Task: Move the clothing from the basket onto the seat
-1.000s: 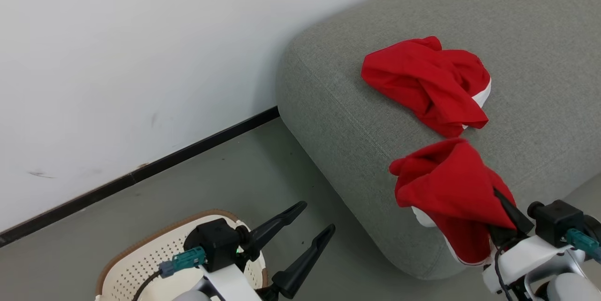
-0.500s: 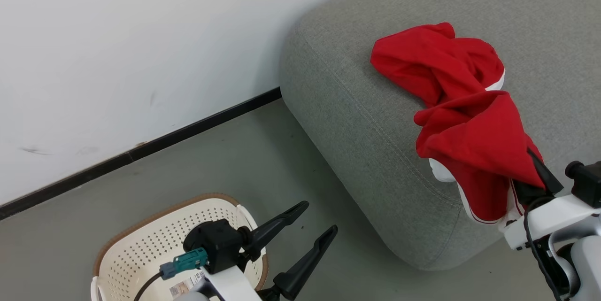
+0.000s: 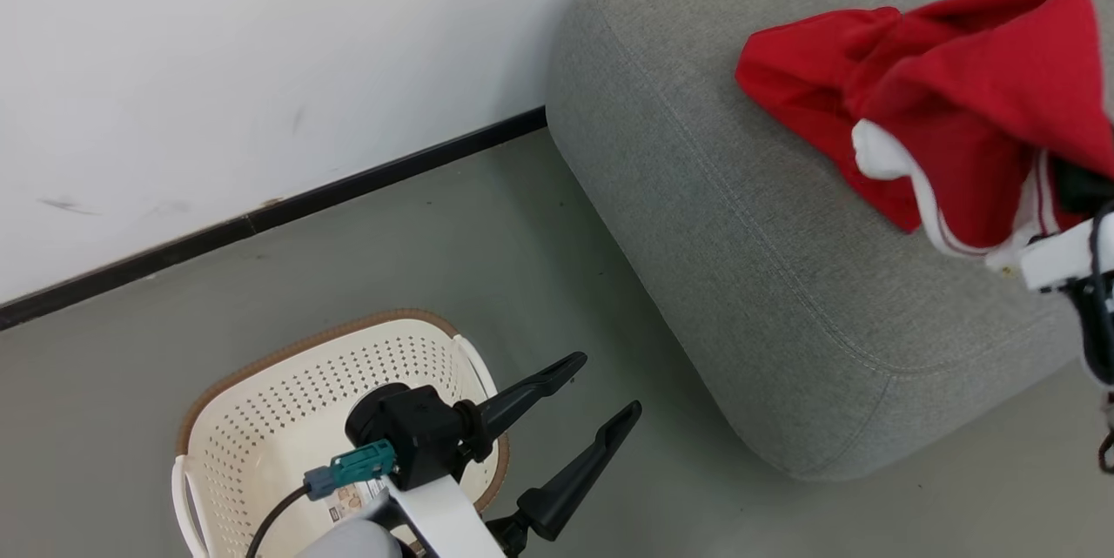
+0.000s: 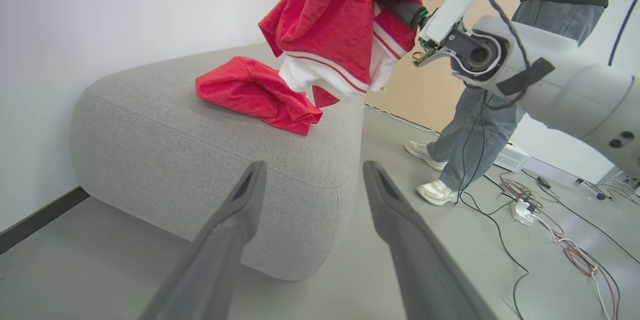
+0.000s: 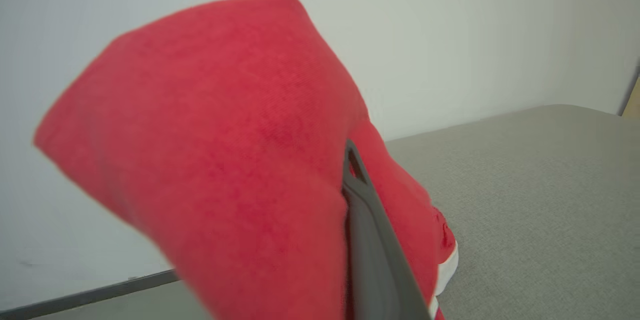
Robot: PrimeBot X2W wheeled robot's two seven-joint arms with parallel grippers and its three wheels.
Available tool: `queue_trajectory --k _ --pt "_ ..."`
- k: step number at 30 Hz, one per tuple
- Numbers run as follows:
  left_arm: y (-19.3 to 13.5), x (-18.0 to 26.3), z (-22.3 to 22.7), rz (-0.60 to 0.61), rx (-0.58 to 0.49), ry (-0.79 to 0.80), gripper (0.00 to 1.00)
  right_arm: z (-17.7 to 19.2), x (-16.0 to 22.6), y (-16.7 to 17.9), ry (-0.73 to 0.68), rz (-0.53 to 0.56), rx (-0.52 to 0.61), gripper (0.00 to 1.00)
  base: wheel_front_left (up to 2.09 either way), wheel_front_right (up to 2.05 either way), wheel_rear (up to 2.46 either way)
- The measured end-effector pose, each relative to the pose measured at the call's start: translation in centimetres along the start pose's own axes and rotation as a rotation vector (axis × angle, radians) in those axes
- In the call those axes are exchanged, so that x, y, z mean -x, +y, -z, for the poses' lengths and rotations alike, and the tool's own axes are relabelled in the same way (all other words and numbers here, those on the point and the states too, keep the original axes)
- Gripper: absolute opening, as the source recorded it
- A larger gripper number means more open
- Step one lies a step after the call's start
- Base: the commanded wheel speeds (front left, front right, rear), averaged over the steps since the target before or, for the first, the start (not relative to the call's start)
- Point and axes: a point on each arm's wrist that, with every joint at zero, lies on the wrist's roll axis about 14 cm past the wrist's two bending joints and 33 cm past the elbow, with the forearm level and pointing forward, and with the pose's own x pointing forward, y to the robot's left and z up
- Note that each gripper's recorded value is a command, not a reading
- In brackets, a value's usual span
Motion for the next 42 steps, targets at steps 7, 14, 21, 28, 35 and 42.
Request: queue_trajectory --k 7,14,21,28,35,42 --pt "1.2 0.3 0.5 -0.021 0.029 0.011 1.00 -2.0 -4.2 -3.2 -0.029 0.086 -0.011 0.00 0.00 0.00 0.00" --pt "2.3 0.6 0.7 -0.040 0.050 0.010 1.00 -1.5 -6.7 -4.6 -0.003 0.135 -0.013 0.00 0.00 0.00 0.00" --pt "4.0 1.4 1.6 -0.084 0.078 0.035 1.00 -0.1 -9.0 -5.0 0.032 0.166 -0.021 0.00 0.00 0.00 0.00" --pt "5.6 1.7 2.2 -0.111 0.100 0.052 1.00 1.7 -11.2 -4.3 0.066 0.168 -0.031 0.00 0.00 0.00 0.00" --pt "7.2 1.9 2.9 -0.128 0.124 0.066 1.00 3.0 -13.4 -3.3 0.078 0.158 -0.033 0.00 0.00 0.00 0.00" --pt "9.0 2.2 3.8 -0.149 0.140 0.085 1.00 3.0 -15.5 -3.3 0.062 0.157 -0.003 0.00 0.00 0.00 0.00"
